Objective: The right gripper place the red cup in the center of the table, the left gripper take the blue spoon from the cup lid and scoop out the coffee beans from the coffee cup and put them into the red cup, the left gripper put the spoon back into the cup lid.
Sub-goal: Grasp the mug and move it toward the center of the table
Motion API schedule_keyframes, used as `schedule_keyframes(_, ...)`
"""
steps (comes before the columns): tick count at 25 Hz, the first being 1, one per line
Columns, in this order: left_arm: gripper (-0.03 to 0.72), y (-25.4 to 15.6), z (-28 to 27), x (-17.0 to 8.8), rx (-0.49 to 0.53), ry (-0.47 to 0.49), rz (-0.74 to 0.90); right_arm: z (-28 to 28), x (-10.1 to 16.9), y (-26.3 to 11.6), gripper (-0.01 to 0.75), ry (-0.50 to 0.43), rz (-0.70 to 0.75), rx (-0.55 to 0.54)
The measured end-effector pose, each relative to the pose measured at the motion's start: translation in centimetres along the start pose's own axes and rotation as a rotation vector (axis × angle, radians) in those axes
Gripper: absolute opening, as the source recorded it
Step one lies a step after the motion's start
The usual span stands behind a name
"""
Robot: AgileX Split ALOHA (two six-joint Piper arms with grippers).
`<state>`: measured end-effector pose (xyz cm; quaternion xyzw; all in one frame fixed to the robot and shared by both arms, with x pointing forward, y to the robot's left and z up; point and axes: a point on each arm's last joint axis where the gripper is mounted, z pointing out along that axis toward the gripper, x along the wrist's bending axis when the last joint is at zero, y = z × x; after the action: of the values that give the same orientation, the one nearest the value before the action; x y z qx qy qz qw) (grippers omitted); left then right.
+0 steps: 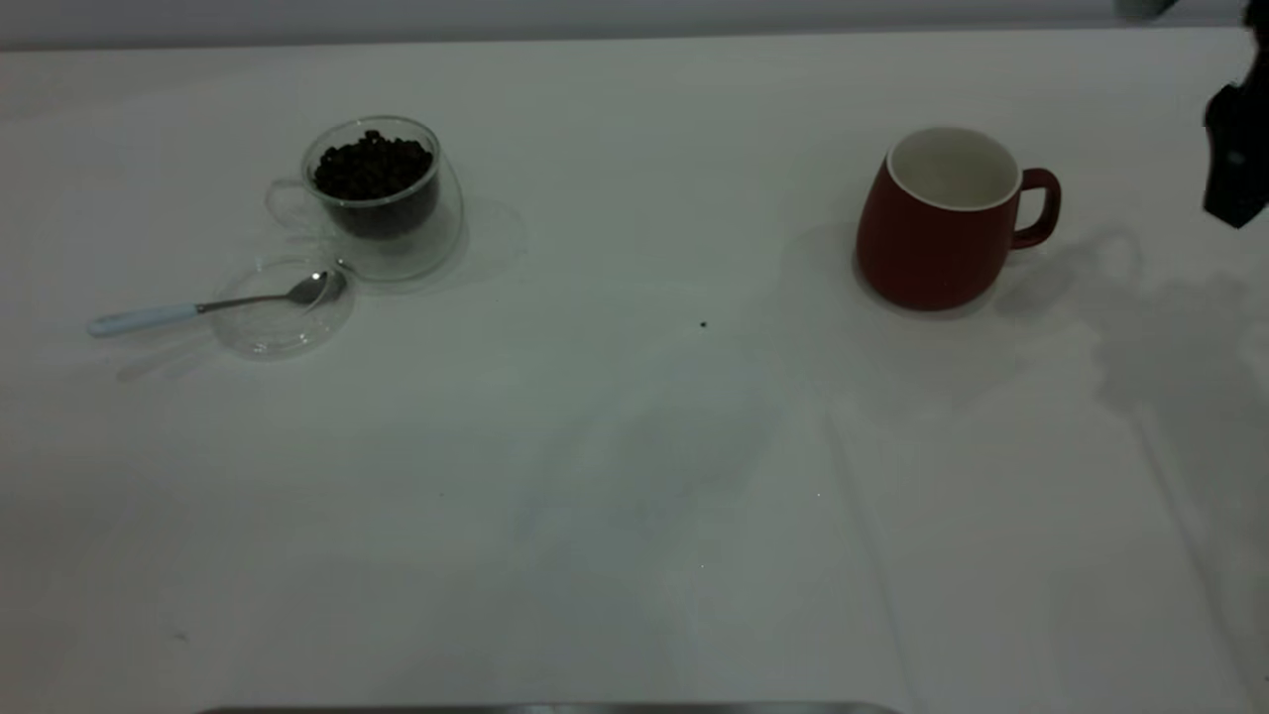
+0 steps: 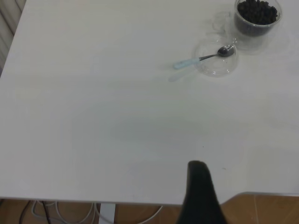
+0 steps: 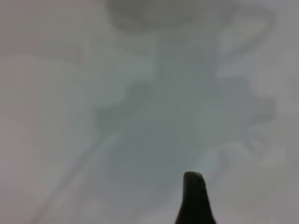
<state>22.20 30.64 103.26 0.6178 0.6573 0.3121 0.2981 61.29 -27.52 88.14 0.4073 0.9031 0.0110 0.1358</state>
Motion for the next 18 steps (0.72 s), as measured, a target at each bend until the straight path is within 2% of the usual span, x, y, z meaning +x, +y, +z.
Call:
schedule_keyframes(6, 0.587, 0.0, 0.0, 0.0, 0.0, 0.0, 0.0, 3.2, -0.7, 2.3, 0.587, -0.038, -0.189, -0.037)
schedule_keyframes(18, 0.587, 0.0, 0.0, 0.0, 0.0, 0.0, 0.0, 7.0, 2.2, 6.2, 0.587, -0.049, -0.47, -0.082)
